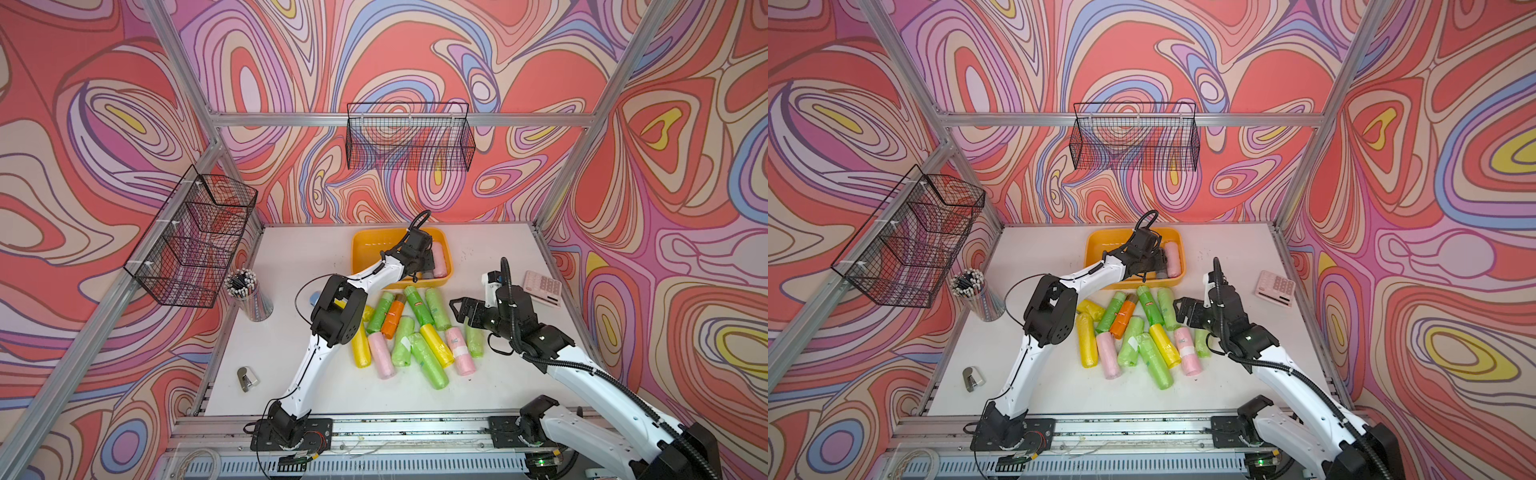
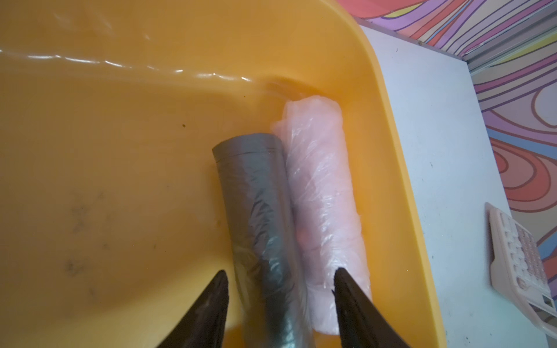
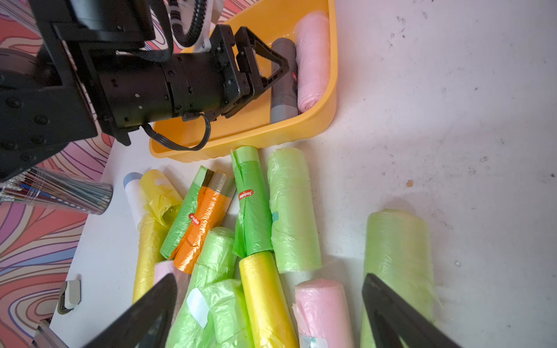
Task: Put the roll of trash bags into the storage box
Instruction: Place the roll of trash bags in the storage box, then pick up the roll of trash bags from the center of the board, then place the roll of trash bags in the storage box.
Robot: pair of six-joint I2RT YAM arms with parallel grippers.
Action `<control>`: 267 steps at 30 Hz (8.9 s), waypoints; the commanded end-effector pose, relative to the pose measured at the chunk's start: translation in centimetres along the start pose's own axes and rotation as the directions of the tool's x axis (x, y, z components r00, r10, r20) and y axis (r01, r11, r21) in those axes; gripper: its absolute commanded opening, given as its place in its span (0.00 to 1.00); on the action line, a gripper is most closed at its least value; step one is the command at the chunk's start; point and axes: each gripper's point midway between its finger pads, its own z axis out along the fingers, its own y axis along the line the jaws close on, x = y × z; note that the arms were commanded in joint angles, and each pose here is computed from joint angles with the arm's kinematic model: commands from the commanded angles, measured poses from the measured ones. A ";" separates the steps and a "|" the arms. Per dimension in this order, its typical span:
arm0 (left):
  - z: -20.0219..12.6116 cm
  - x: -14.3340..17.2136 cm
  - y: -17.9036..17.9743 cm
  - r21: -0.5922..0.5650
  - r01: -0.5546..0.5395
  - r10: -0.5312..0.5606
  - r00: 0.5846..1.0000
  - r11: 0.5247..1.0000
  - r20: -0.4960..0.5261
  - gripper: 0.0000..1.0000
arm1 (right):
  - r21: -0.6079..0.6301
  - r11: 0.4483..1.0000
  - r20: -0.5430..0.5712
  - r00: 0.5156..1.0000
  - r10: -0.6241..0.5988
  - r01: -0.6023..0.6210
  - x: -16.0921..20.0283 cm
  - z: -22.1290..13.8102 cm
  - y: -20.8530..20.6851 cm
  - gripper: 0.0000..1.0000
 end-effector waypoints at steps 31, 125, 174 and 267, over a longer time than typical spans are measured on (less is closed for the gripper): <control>-17.4 2.7 4.7 -0.203 -0.034 0.051 0.996 0.979 0.079 1.00 | 0.149 0.989 -0.186 0.983 0.015 0.013 1.6 1.2 -1.6 0.97; -33.7 17.7 3.6 0.217 0.069 -0.046 0.993 0.974 -0.113 1.00 | 0.460 0.888 -0.299 0.943 0.144 0.011 8.2 5.0 -11.6 0.29; -34.2 13.0 2.2 0.187 0.128 -0.136 0.990 0.974 0.032 1.00 | -0.036 0.991 -0.091 0.988 0.127 -0.130 -4.4 2.4 2.2 0.19; -38.2 9.8 8.7 -0.094 0.061 -0.035 0.965 0.994 0.259 1.00 | 0.315 0.939 -0.230 0.971 -0.066 0.138 -6.9 29.4 0.6 0.01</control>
